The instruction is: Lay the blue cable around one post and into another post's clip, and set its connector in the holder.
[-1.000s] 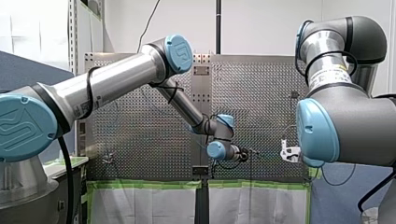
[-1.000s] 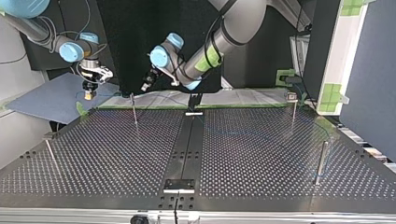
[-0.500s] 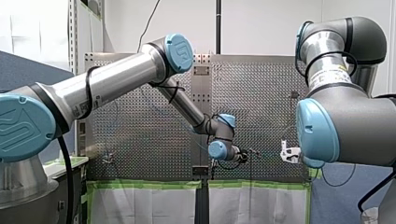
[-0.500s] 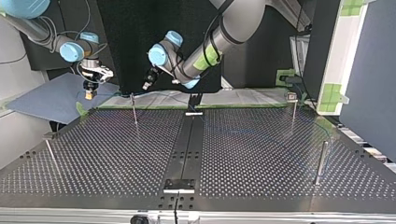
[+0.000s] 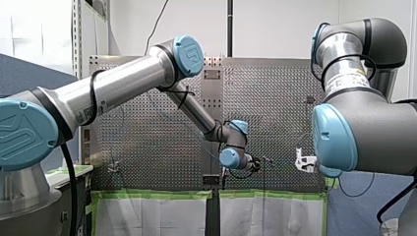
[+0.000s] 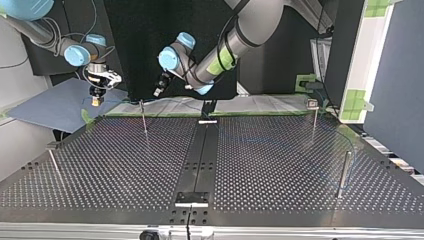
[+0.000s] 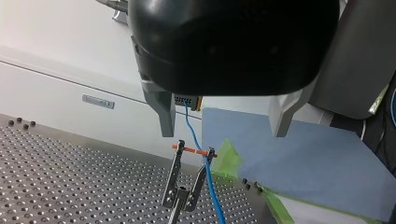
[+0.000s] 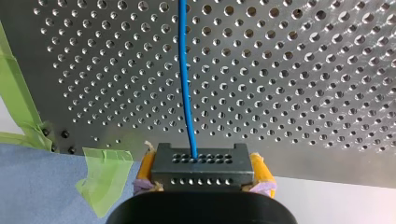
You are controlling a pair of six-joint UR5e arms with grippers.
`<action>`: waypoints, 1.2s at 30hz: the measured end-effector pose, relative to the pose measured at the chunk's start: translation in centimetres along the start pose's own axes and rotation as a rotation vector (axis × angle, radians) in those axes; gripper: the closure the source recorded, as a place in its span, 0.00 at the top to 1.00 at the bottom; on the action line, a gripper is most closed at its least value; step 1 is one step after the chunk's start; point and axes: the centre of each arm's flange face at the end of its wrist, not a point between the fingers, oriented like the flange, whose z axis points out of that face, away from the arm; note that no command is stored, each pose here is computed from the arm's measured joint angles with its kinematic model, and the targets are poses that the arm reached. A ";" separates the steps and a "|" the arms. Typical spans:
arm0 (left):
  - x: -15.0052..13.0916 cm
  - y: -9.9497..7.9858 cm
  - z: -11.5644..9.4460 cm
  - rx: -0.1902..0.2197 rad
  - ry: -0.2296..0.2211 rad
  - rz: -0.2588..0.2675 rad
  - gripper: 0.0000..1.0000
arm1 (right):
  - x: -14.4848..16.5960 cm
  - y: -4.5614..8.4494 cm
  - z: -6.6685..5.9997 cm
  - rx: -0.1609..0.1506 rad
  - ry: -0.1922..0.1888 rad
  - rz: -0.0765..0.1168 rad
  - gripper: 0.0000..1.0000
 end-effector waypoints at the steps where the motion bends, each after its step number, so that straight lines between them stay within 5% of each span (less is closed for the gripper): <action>1: 0.0 0.0 0.0 0.000 0.000 0.000 1.00 | 0.0 0.0 0.0 0.000 0.000 0.000 0.00; 30: 0.4 0.2 -0.6 -0.014 0.033 0.004 1.00 | -0.1 -0.2 -0.1 0.007 -0.006 0.002 0.00; 36: -1.4 0.8 -1.5 -0.023 -0.006 -0.005 1.00 | -0.2 -0.3 -0.1 0.010 -0.007 0.003 0.00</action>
